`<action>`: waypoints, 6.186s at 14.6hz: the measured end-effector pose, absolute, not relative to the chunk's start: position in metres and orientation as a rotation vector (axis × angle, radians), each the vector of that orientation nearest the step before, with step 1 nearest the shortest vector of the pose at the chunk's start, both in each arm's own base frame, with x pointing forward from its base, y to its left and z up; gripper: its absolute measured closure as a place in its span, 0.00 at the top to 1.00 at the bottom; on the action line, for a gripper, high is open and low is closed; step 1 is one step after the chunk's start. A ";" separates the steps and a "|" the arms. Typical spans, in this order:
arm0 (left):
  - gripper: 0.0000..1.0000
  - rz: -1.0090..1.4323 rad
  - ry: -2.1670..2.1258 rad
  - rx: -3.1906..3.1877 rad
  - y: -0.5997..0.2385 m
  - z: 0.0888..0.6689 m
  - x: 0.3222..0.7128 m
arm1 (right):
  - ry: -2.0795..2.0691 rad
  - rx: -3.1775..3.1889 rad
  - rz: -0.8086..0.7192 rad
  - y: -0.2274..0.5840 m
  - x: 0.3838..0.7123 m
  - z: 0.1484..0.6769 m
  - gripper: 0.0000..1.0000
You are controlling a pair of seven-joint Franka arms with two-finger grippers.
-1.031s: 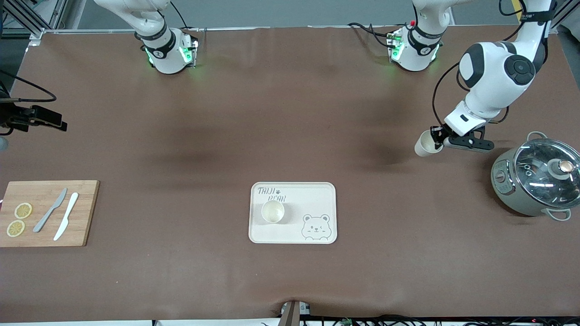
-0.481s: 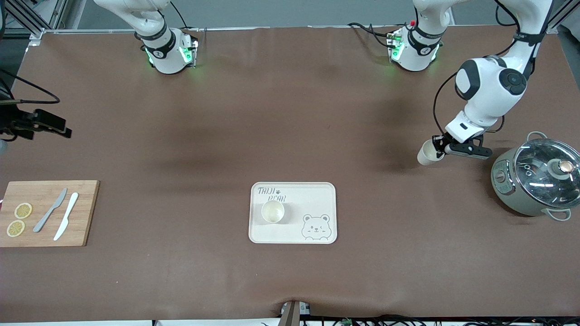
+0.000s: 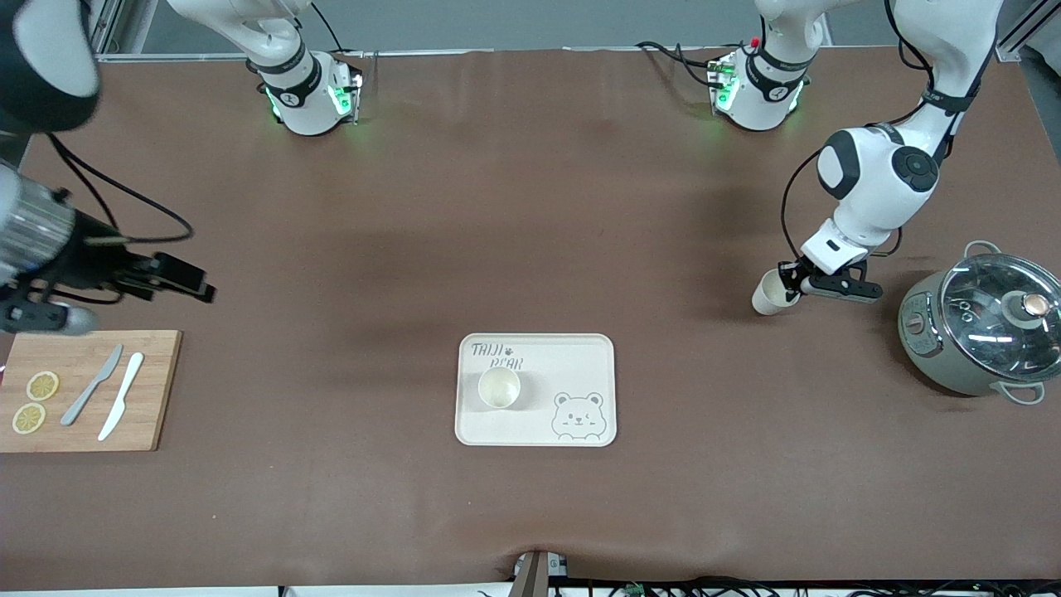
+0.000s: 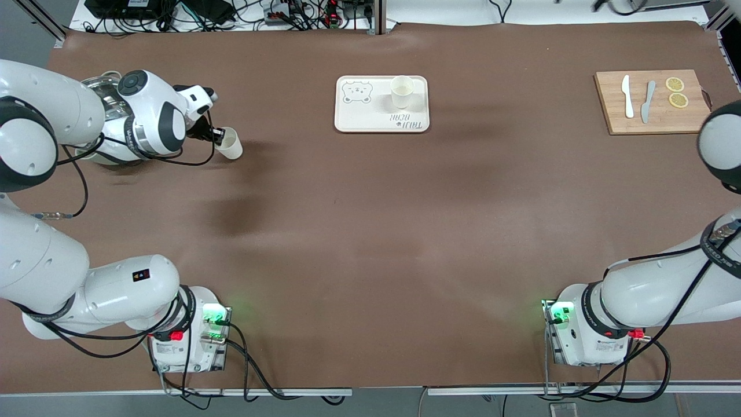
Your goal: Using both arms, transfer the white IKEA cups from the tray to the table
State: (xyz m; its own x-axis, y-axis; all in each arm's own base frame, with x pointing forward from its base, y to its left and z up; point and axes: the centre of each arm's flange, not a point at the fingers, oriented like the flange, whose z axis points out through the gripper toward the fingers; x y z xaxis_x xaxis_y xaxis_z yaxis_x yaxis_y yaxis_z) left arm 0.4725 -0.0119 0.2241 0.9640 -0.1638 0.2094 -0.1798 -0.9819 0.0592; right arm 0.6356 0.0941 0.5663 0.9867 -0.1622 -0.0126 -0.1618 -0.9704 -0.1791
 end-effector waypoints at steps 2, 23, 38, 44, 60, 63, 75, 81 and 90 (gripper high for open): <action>0.04 0.314 -0.267 3.035 -0.012 0.224 0.473 | 0.313 -2.937 -0.018 0.154 0.644 0.542 1.00; 1.00 0.109 -0.292 3.059 -0.020 0.333 0.481 | 0.667 -2.909 -0.178 0.374 0.681 0.335 1.00; 1.00 0.036 -0.180 3.083 -0.085 0.579 0.534 | 0.570 -3.005 -0.094 0.418 0.654 0.249 1.00; 1.00 0.116 -0.243 3.071 -0.104 0.638 0.530 | 0.556 -3.004 -0.099 0.424 0.651 0.229 1.00; 1.00 0.079 -0.326 3.129 -0.113 0.652 0.557 | 0.558 -3.009 -0.103 0.423 0.652 0.218 0.17; 1.00 0.102 -0.288 3.135 -0.114 0.654 0.558 | 0.558 -3.008 -0.105 0.423 0.652 0.219 0.04; 1.00 0.003 -0.346 3.143 -0.112 0.643 0.556 | 0.608 -2.940 -0.140 0.413 0.670 0.246 0.04; 1.00 -0.025 -0.343 3.145 -0.111 0.640 0.555 | 0.497 -3.017 -0.001 0.355 0.683 0.339 0.04; 1.00 -0.031 -0.328 3.147 -0.105 0.638 0.557 | 0.122 -3.056 0.186 0.157 0.692 0.447 0.04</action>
State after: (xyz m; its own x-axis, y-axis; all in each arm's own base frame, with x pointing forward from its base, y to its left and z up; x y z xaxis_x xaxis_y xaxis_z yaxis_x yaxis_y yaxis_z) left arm 0.5574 -0.1050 0.6381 0.9784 -0.2058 -0.0219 -0.2062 -0.9783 -0.0200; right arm 0.6924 0.1568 0.4471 0.9895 -0.0749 -0.1237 -0.0843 -0.9938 -0.0723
